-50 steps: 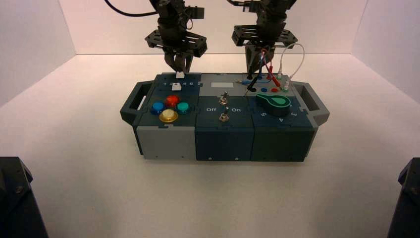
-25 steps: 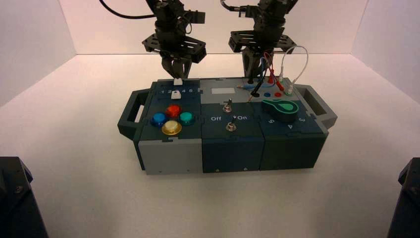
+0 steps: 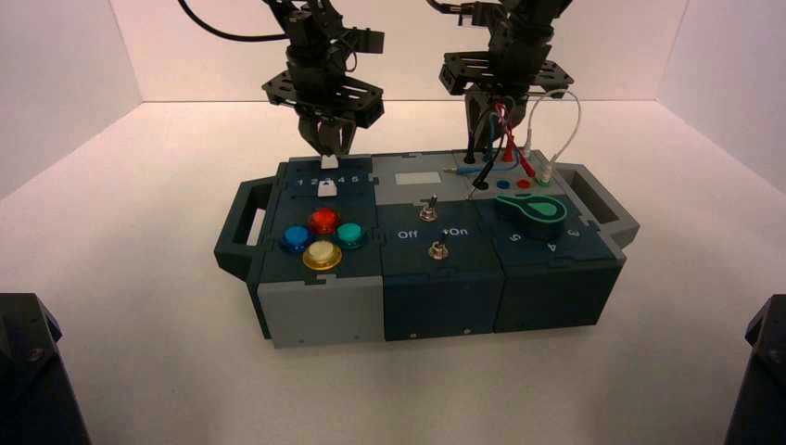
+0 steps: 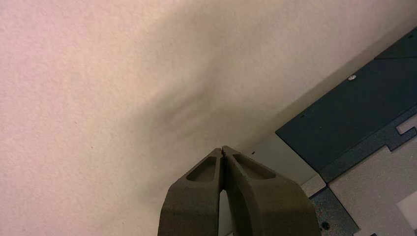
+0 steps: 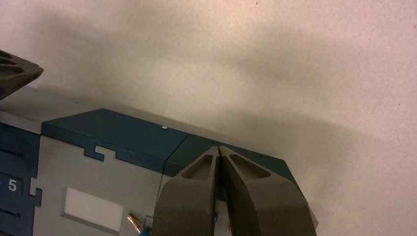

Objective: Move the box closer.

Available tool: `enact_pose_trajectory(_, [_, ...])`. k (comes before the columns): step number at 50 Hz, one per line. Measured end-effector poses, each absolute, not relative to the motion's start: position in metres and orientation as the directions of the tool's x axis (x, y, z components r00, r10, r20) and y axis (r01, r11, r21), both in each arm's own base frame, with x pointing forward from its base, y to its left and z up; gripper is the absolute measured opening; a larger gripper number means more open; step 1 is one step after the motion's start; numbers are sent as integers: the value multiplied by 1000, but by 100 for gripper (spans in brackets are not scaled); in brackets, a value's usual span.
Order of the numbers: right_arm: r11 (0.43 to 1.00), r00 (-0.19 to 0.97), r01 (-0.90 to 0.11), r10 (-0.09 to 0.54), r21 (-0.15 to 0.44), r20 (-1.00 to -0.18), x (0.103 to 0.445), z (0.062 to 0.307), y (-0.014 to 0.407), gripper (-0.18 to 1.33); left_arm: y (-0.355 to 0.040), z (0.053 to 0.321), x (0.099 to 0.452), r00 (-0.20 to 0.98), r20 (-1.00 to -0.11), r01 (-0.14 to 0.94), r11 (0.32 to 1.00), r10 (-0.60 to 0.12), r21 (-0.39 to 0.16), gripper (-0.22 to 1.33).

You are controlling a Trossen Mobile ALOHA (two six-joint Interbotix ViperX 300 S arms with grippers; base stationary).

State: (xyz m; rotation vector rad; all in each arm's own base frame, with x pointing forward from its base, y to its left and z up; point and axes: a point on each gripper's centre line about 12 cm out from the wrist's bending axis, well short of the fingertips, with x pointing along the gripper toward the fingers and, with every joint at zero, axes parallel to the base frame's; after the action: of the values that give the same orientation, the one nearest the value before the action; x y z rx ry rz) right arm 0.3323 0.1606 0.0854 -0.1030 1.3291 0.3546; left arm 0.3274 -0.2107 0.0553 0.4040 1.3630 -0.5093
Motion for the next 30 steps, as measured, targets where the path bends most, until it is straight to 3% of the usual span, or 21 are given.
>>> enact_pose_trajectory(30, [948,188,-287,193,134,-963,297,84,145,-14,-207,56,299,98,-991,582,813,-97,-22,-16])
